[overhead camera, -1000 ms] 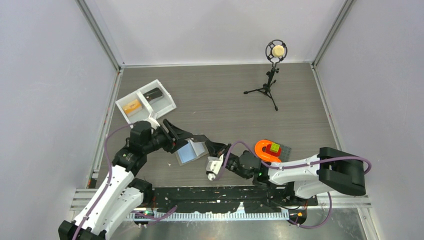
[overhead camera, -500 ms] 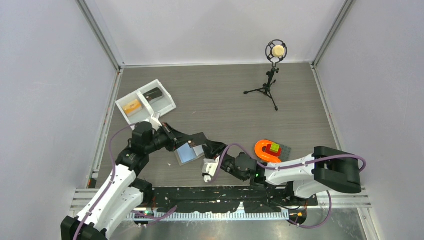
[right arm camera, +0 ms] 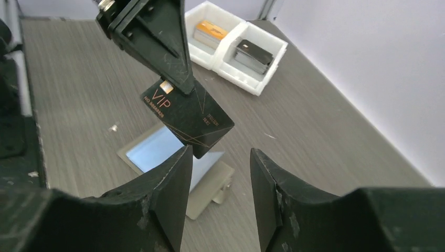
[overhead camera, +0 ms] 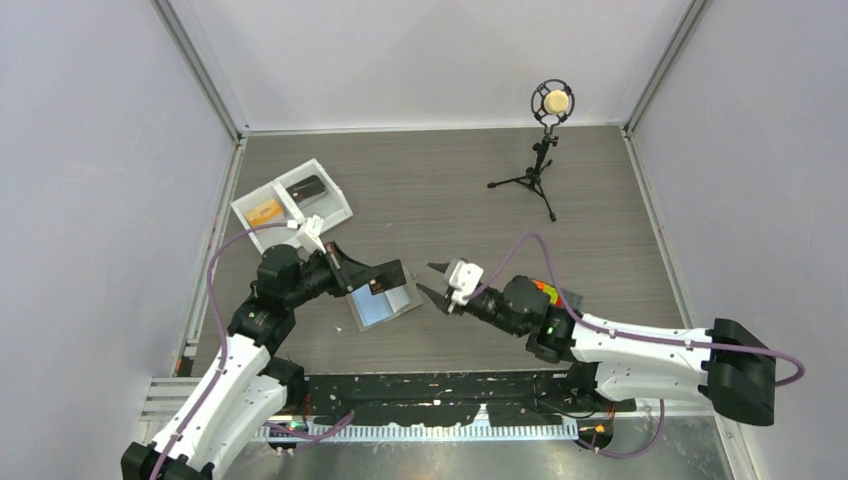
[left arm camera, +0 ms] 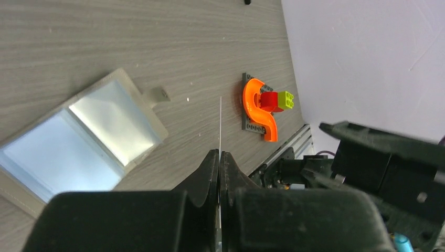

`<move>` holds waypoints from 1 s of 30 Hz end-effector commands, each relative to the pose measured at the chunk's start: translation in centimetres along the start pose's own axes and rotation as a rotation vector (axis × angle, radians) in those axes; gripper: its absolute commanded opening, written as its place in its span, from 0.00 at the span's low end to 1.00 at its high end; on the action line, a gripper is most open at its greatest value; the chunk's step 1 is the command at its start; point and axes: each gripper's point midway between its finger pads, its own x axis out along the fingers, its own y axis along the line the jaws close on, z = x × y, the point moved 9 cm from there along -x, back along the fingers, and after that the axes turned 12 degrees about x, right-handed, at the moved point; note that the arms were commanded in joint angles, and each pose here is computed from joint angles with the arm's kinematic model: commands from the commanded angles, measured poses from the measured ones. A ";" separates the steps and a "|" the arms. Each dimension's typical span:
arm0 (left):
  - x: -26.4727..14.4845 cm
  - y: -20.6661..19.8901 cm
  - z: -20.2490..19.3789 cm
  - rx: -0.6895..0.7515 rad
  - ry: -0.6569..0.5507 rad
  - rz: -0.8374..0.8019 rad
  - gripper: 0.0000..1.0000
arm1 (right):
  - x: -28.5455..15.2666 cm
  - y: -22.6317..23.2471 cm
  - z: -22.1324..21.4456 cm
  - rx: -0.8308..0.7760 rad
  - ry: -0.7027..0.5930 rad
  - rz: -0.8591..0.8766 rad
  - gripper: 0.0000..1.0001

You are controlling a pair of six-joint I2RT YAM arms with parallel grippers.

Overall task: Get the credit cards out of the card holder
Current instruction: Place the credit card in the storage box.

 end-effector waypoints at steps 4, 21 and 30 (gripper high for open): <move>-0.3 -1.3 1.4 0.214 -0.083 -0.154 0.00 | 2.0 -1.8 2.3 0.582 0.111 0.170 0.50; 0.1 -2.3 1.2 0.225 -0.079 -0.342 0.00 | 4.9 -3.7 0.8 1.027 0.154 0.413 0.28; -0.4 -2.9 1.5 0.186 -0.023 -0.346 0.40 | 4.1 -5.8 1.4 1.139 0.036 0.442 0.05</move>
